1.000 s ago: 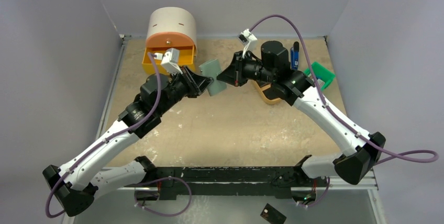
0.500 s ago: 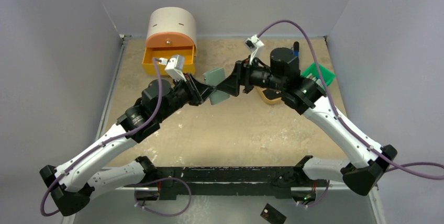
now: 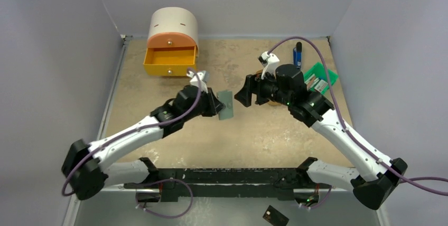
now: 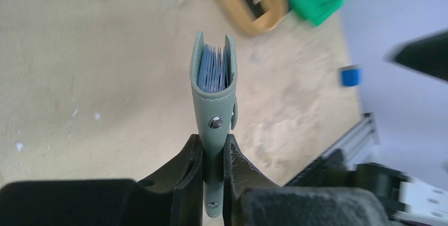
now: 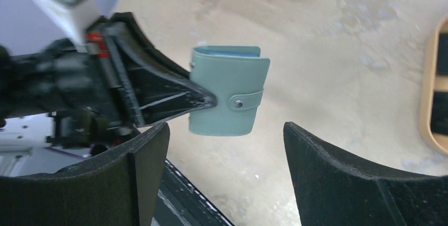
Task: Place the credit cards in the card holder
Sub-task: Place the card holder at the center of the board.
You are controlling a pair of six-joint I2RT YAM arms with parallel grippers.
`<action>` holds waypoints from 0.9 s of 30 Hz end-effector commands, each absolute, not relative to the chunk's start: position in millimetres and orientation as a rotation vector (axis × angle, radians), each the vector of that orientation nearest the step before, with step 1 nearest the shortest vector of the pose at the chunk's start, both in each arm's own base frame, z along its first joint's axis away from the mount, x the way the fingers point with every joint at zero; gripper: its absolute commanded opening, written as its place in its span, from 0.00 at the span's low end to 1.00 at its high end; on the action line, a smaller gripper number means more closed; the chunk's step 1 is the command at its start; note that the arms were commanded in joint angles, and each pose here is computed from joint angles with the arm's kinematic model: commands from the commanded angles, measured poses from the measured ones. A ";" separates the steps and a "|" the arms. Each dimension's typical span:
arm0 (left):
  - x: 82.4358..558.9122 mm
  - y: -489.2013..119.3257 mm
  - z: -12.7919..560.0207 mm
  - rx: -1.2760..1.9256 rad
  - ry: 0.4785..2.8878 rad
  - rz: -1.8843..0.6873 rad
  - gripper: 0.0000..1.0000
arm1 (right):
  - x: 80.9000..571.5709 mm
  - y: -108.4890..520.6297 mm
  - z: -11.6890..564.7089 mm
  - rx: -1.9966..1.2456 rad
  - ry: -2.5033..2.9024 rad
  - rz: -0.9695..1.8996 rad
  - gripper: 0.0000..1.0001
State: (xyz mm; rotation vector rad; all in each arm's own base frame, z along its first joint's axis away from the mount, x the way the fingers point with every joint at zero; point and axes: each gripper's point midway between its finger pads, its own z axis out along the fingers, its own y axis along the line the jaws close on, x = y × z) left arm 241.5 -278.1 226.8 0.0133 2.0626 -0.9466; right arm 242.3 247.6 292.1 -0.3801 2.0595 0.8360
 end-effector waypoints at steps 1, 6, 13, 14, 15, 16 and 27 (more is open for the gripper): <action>252.5 -295.0 154.4 0.007 2.224 -0.918 0.00 | 251.1 225.1 273.7 -0.311 2.068 0.695 0.81; 262.1 -297.7 98.7 -0.015 2.337 -0.813 0.00 | 247.9 223.8 261.0 -0.296 2.086 0.702 0.81; 261.2 -260.7 49.1 -0.097 2.474 -0.522 0.22 | 245.3 218.6 257.2 -0.286 2.082 0.689 0.80; 261.2 -253.8 46.6 -0.111 2.479 -0.480 0.30 | 245.5 218.1 257.6 -0.286 2.080 0.685 0.80; 260.9 -248.8 46.1 -0.117 2.481 -0.451 0.37 | 245.6 217.4 258.1 -0.286 2.078 0.681 0.81; 260.7 -243.1 47.2 -0.125 2.479 -0.418 0.43 | 245.8 216.8 258.5 -0.288 2.075 0.677 0.80; 269.9 -180.3 142.2 -0.327 2.201 -0.275 0.77 | 257.0 201.2 269.0 -0.224 2.014 0.588 0.83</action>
